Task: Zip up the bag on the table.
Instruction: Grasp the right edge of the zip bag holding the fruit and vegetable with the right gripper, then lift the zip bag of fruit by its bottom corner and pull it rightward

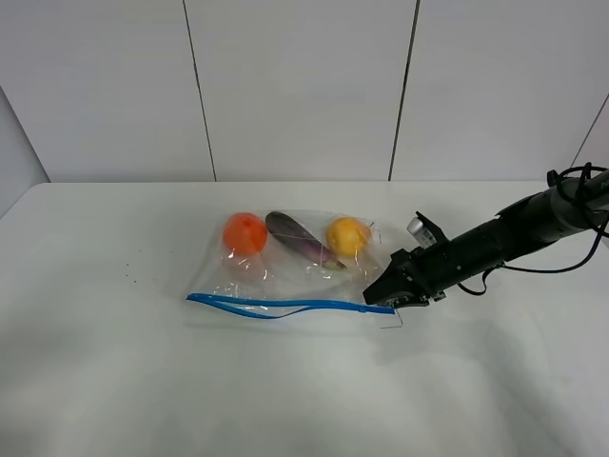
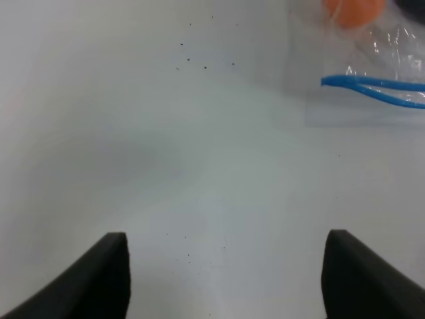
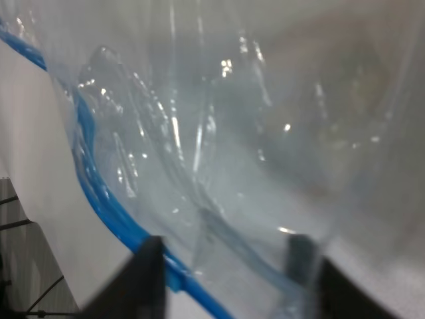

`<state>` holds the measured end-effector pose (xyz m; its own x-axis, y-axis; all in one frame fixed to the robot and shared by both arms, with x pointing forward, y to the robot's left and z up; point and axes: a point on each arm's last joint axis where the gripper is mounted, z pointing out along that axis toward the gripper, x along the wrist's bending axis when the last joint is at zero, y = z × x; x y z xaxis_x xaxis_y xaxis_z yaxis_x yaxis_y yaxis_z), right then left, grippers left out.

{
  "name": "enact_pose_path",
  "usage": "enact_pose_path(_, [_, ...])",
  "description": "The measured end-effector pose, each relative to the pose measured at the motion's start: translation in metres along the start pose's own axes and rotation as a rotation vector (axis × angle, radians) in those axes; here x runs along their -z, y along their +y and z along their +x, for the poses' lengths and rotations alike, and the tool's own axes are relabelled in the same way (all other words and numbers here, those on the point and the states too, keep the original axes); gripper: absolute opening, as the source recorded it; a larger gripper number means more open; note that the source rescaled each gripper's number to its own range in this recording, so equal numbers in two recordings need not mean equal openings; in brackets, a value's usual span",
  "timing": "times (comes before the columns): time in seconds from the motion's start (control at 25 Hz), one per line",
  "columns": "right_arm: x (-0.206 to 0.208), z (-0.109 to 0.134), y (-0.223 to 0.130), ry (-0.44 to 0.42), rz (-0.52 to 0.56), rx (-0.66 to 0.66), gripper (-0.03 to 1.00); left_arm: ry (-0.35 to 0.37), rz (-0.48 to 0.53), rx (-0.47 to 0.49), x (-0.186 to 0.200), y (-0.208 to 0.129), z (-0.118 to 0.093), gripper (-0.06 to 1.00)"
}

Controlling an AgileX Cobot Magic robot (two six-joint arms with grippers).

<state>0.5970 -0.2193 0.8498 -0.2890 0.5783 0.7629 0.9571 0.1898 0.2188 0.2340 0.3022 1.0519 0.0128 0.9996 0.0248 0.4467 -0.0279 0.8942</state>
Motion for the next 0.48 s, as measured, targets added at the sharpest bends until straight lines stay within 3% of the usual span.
enact_pose_path(0.12, [0.0002, 0.0001, -0.0001, 0.003, 0.001, 0.0, 0.03, 0.0, 0.0, 0.0, 0.0, 0.0, 0.0, 0.83])
enact_pose_path(0.48, [0.0005, 0.007, -0.0016, 0.079, 0.018, -0.009, 0.0, 0.0, 0.0, 0.0, 0.0, 0.0, 0.0, 0.83])
